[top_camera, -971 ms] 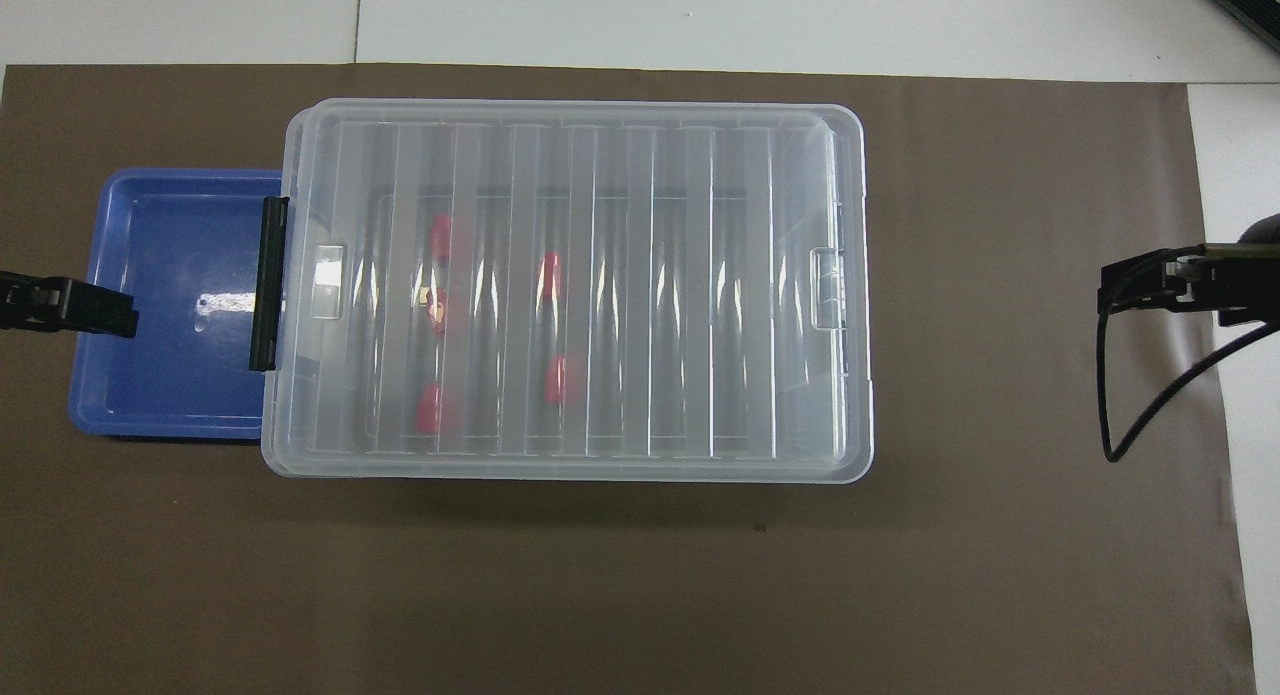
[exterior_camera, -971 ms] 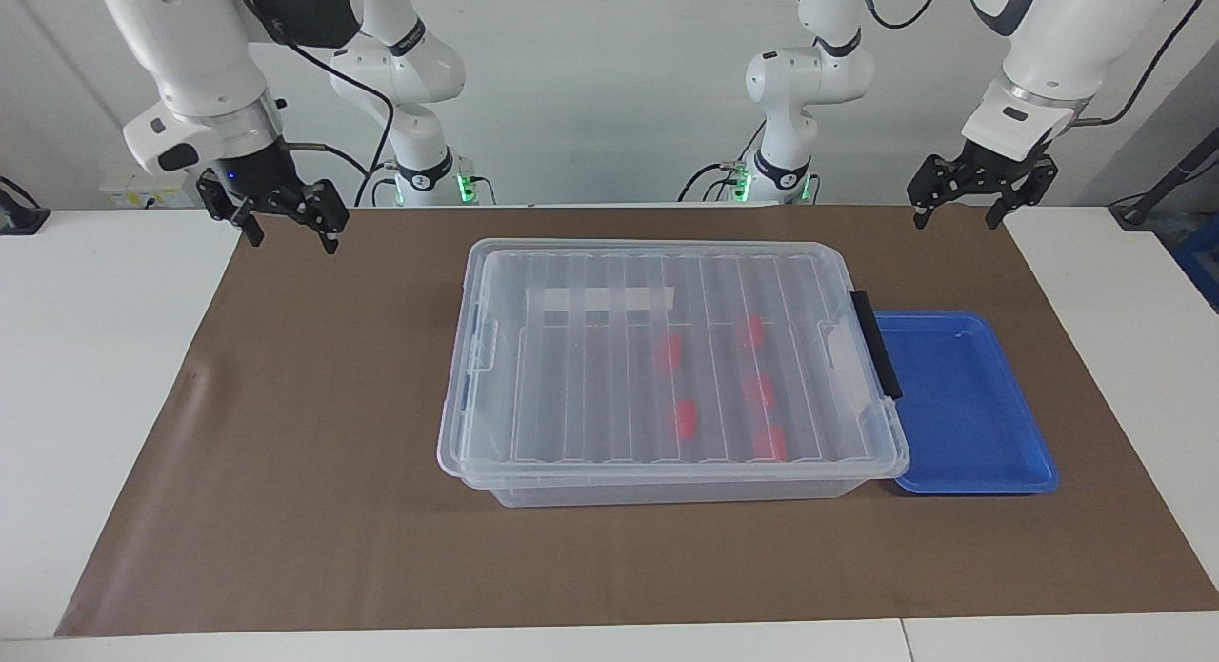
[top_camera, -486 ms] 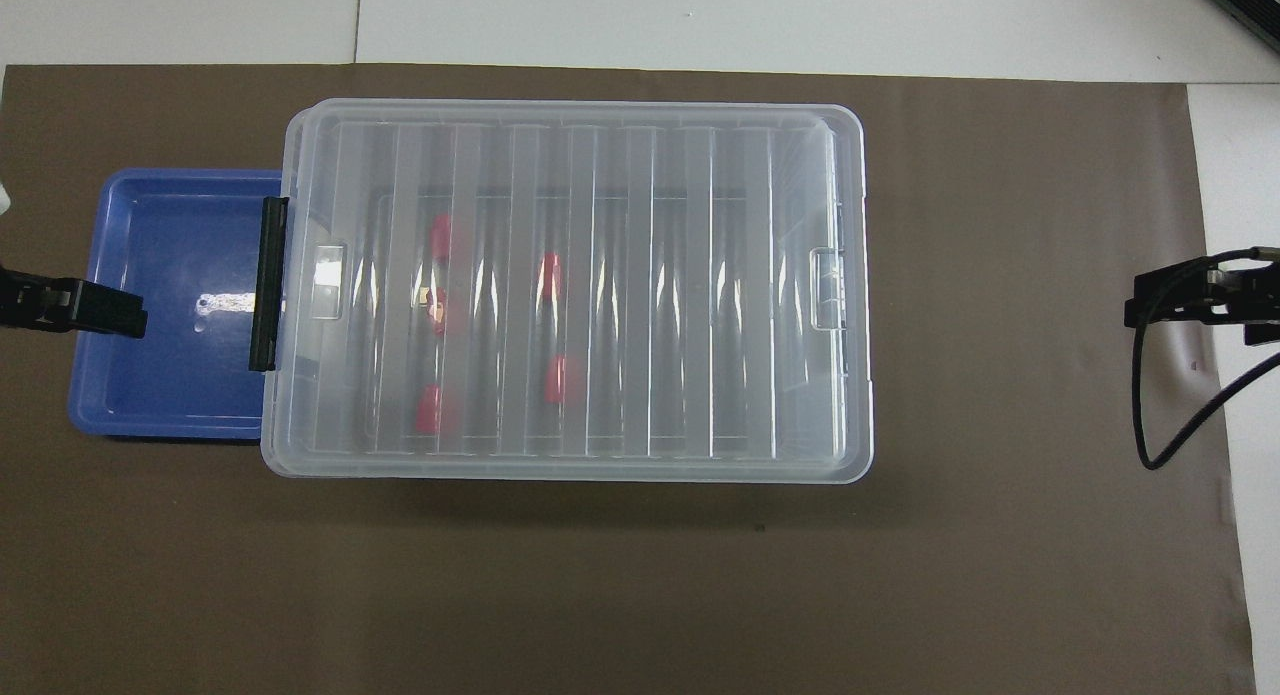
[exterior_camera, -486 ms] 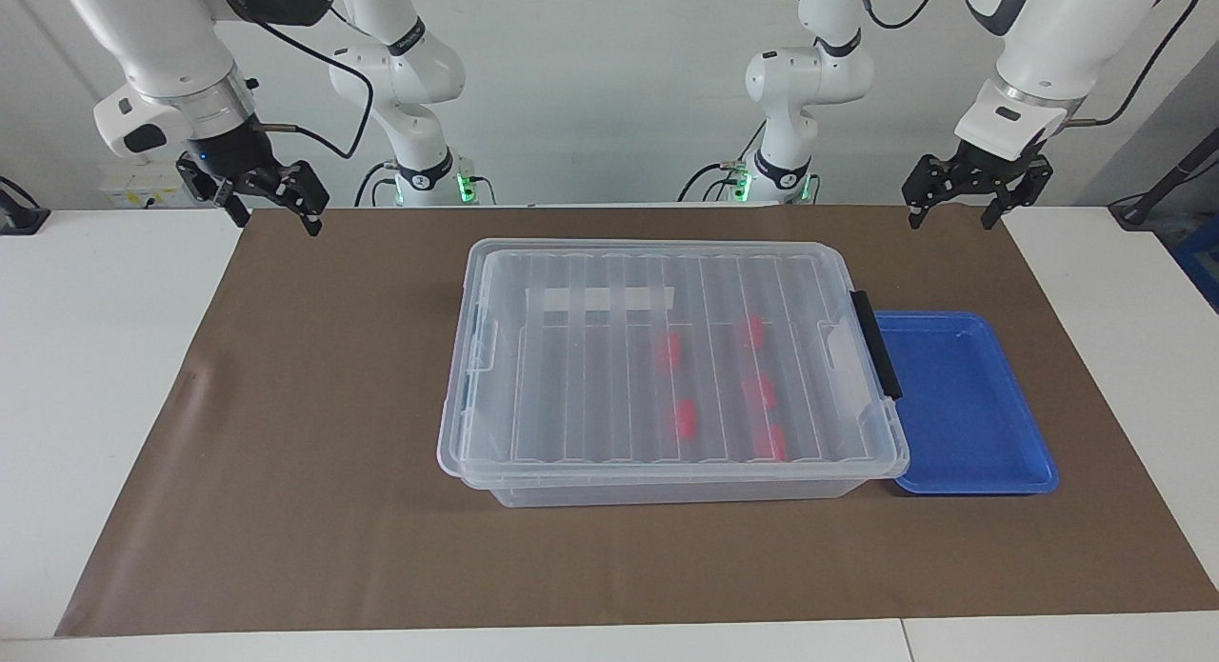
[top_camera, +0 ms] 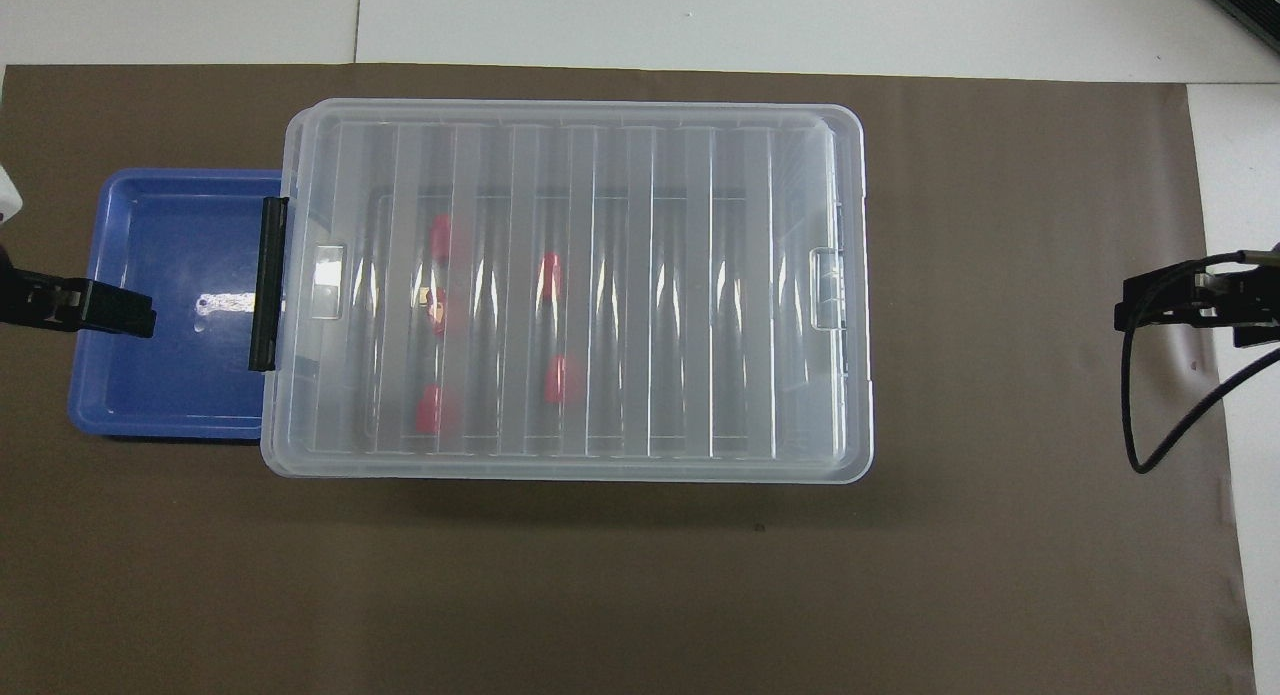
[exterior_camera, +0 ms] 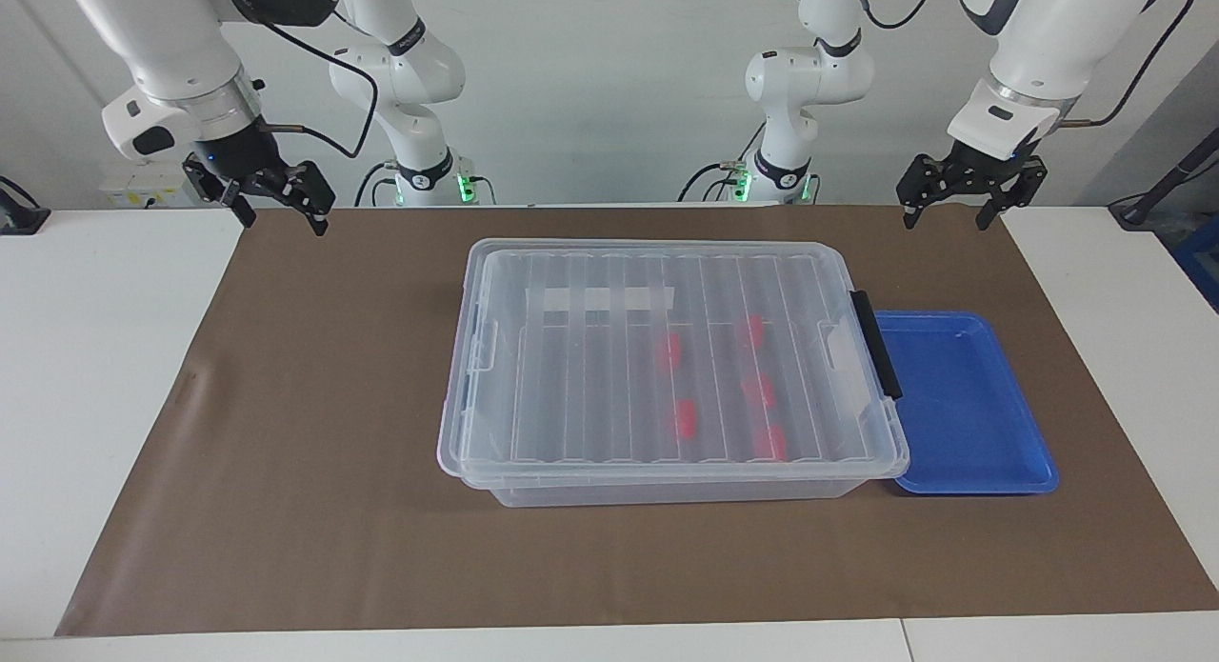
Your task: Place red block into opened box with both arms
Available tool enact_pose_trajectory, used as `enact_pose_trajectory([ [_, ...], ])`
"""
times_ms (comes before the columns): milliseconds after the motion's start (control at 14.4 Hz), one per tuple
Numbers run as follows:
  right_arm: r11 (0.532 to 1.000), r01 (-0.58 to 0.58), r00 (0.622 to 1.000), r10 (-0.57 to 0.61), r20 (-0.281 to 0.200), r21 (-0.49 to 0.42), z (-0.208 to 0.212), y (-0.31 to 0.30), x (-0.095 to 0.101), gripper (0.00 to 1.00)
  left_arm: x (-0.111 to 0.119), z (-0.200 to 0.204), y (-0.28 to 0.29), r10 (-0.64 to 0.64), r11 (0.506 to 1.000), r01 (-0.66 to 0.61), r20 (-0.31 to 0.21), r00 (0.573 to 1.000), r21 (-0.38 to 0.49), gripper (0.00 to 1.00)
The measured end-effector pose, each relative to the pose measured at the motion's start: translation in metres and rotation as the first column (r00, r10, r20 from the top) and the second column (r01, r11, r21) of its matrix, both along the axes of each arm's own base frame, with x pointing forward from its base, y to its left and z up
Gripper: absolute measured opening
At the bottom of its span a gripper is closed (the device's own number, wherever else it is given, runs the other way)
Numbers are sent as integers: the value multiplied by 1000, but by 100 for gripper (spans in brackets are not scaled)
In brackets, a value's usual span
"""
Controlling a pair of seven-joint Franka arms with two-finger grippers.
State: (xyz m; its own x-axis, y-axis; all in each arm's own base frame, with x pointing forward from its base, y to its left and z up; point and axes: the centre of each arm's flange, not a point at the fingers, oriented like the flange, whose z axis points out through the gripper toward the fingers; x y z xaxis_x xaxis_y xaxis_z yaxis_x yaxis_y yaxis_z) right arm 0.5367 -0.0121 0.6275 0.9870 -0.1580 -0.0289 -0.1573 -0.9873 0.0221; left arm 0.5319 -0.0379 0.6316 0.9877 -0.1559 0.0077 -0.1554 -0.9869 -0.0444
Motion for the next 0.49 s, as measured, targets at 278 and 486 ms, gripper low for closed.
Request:
enact_pose_trajectory([
  [278,1000,-18,1000,18,-5,0,-2,3,0,100,0,0,-1,0,1000,0,1,1000,-5,100],
  [486,1000,-21,1000,21,-6,0,-3,4,0,100,0,0,-1,0,1000,0,1,1000,-7,100],
])
